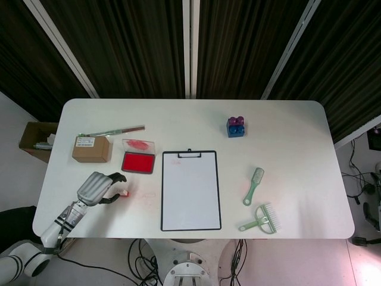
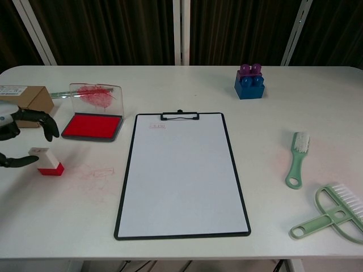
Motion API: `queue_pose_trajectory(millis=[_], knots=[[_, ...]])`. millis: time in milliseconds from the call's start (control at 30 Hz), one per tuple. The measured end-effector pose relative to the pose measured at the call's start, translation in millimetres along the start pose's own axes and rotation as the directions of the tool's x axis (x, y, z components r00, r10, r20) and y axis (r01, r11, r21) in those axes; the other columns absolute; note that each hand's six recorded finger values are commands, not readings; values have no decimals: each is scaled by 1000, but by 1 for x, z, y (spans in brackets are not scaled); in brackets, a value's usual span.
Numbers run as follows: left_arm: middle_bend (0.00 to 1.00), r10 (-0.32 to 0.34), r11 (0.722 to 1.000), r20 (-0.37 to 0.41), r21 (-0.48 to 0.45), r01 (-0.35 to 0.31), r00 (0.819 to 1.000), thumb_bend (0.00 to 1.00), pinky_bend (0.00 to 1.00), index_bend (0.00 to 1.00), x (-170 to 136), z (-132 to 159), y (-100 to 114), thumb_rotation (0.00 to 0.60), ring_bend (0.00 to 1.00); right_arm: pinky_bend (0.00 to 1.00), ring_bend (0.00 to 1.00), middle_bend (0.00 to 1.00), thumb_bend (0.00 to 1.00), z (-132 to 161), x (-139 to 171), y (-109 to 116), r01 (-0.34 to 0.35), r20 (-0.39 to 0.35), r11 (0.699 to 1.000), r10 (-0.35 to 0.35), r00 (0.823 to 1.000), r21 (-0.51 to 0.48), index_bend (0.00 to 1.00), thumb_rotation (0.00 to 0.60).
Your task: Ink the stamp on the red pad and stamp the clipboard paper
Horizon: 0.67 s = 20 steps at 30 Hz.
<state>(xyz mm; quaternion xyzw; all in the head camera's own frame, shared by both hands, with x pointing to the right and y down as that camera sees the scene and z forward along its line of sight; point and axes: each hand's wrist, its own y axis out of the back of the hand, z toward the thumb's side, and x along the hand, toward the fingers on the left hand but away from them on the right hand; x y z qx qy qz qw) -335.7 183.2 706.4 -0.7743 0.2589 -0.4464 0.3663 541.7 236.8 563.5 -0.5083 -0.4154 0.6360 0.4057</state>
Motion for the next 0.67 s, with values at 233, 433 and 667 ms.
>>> queue_pose_trajectory(millis=[233,433,667], knots=[[242,144,984,-107,117,-132,984,211,458,279,-43,-32,64,599,317,0,0,0,380,-10,2,14,39,21,999,-40,999,15,0,600],[136,309,947,-230,170,-274,923,212,203,202,-92,-52,126,0,109,0,0,0,362,-15,9,24,68,22,997,-69,997,45,0,600],[127,350,936,-309,144,-321,884,210,194,188,-130,-68,136,0,108,0,0,0,361,-19,20,28,69,52,996,-72,996,64,0,600]])
